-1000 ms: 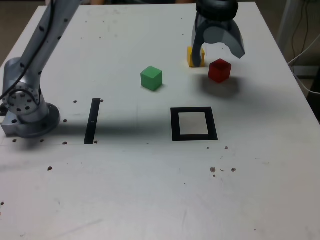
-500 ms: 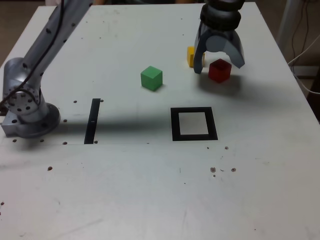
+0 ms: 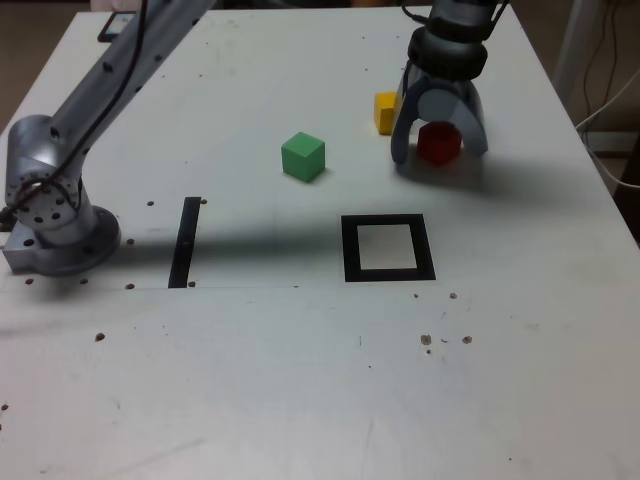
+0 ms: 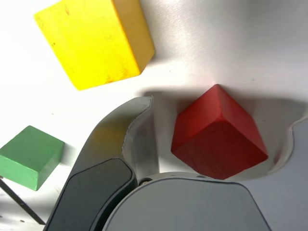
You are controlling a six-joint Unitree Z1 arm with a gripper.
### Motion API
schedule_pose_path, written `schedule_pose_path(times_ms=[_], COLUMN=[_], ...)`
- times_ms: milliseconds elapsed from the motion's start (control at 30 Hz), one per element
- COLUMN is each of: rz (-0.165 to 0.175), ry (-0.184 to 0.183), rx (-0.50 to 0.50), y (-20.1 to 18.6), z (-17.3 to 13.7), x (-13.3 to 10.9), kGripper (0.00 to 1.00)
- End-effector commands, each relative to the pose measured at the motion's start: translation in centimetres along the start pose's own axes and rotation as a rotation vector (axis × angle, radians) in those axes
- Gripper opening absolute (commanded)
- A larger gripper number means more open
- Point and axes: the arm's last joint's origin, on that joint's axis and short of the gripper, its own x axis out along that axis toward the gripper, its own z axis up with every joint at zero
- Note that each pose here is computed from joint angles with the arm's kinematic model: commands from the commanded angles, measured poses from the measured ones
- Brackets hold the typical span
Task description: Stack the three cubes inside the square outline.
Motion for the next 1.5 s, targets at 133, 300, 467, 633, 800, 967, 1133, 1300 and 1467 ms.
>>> schedule_pose_path(times_ms=[133,300,467,633,800,967,1133,1300,1467], rz=[0.004,0.028,0.032,0.027,0.021,0.026,0.043,0.067,0.075], ry=[0.005,-0.001,-0.022,-0.027,-0.043,-0.059,-0.093,-0.145,-0.157], rx=[0.002,-0.006,-0.005,-0.001,0.001,0.003,0.006,0.000,0.008], y=[-0.1,0.2,0.6,0.6,0.4,0.2,-0.9,-2.9,-5.4], z=[0.2,0.4,0.9,1.2,1.4,1.2,0.1,-2.0,-4.4], x=[0.0,-0.1,-0.1,0.0,-0.3,-1.1,-3.3,-6.7,-8.7], kGripper=[0.86,0.73,0.70,0.63,0.47,0.36,0.32,0.31,0.31])
